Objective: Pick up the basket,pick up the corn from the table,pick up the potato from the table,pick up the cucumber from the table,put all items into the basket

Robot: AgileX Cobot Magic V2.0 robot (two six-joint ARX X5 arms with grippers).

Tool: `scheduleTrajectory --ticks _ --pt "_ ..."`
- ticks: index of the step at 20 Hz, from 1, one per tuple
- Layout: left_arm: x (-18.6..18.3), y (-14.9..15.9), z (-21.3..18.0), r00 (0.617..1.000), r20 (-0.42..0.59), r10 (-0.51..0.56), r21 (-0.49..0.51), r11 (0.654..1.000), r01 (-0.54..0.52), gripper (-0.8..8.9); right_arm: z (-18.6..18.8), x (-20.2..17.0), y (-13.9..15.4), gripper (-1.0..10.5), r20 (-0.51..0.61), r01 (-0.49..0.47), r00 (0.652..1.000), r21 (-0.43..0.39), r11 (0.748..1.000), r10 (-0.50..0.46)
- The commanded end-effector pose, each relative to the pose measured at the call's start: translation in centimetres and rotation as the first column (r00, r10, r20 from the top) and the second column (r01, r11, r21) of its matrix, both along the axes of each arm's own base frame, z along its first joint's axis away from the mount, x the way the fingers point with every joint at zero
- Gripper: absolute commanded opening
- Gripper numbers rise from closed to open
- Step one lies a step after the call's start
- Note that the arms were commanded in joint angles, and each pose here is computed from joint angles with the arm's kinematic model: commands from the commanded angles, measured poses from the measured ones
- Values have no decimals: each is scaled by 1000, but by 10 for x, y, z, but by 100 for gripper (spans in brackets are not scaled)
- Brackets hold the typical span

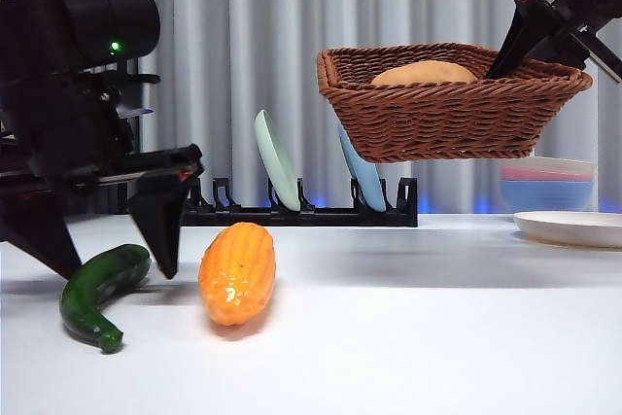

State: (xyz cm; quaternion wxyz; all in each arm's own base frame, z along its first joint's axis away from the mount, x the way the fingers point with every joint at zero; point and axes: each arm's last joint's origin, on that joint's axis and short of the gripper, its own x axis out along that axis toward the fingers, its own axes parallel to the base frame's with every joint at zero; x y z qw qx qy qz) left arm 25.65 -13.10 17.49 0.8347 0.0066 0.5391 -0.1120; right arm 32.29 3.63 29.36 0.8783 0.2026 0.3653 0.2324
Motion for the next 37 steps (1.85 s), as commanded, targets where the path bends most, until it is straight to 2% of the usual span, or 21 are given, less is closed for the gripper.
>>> scheduleTrajectory --ticks 1,5,8,11,13,15,17,19,20,23,28,31,32,35,37 --pt "-5 -1 -22 994 -93 -57 43 997 61 -8 1 2 1 -16 9 -3 1000 14 1000 3" --pt "-8 0 -17 993 -93 -79 44 996 83 -8 0 2 1 -16 5 -5 1000 13 1000 5" --pt "-19 5 6 993 -66 -100 19 995 101 -8 0 1 8 -16 3 -24 1000 11 1000 24" --pt "-41 13 51 990 33 -138 -101 985 140 -8 0 -1 18 -16 4 -54 999 9 999 54" --pt "-57 19 92 977 165 -133 -200 966 165 -8 0 -3 29 -16 4 -85 996 7 996 85" --pt "-67 19 136 937 333 -110 -282 936 210 -8 0 -5 42 -16 6 -104 995 -12 994 104" --pt "-67 13 176 877 470 -98 -320 908 272 -8 -2 -7 54 -16 3 -120 993 -32 992 120" --pt "-56 5 205 813 576 -90 -320 890 324 -8 -5 -9 65 -16 -10 -155 988 -33 987 155" --pt "-47 0 215 792 605 -83 -305 895 326 -8 -6 -10 71 -16 -17 -171 985 -33 985 170" --pt "-14 -19 222 792 603 -93 -274 909 315 -8 -8 -15 83 -16 -31 -209 978 -32 977 208" --pt "44 -55 177 860 487 -155 -223 930 293 -8 -8 -20 96 -16 -35 -249 968 -29 968 248" --pt "55 -64 151 894 406 -189 -191 939 286 2 -8 -21 98 -16 -43 -260 965 -21 966 258" --pt "55 -64 150 896 399 -196 -185 939 288 28 -9 -21 98 -16 -43 -259 965 -21 966 258" --pt "54 -66 150 887 407 -218 -171 936 309 566 -8 -21 98 -16 -43 -259 965 -21 966 258" --pt "53 -66 150 890 400 -220 -169 936 307 585 -9 -21 98 -16 -43 -259 965 -21 966 258"
